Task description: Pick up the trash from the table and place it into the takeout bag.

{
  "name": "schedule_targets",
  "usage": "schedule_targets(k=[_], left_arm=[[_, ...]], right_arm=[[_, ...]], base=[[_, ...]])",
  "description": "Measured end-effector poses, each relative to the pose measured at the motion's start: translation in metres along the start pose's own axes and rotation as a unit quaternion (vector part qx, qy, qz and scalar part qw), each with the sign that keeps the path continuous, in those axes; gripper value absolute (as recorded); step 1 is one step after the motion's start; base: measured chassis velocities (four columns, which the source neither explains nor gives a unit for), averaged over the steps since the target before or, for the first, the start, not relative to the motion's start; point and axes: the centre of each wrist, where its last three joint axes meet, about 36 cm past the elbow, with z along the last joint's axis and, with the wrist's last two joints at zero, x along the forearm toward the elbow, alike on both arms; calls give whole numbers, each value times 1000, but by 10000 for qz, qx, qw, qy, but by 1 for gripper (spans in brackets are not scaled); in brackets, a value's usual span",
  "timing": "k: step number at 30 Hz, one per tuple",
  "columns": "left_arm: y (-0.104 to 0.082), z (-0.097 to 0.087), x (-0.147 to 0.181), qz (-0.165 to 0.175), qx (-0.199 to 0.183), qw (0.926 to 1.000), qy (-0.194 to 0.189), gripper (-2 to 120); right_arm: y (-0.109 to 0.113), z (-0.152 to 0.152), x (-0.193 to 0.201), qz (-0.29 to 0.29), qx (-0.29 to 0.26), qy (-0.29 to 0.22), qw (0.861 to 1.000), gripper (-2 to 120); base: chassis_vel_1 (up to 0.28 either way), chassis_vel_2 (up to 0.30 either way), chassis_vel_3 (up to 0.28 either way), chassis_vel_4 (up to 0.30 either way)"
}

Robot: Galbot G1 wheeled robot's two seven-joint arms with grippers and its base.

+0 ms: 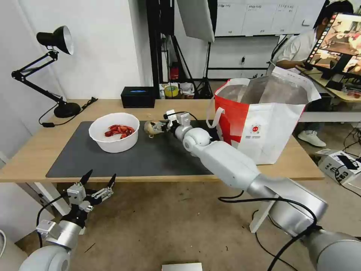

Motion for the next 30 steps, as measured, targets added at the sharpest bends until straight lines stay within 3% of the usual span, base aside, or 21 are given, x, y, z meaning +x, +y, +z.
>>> schedule_targets(k=[30], left_arm=[[-4, 2, 3, 40, 24, 10000, 3, 100]], right_arm=[[3, 9, -32, -55, 319, 249, 9992, 100]], base=[[0, 0, 0, 0]])
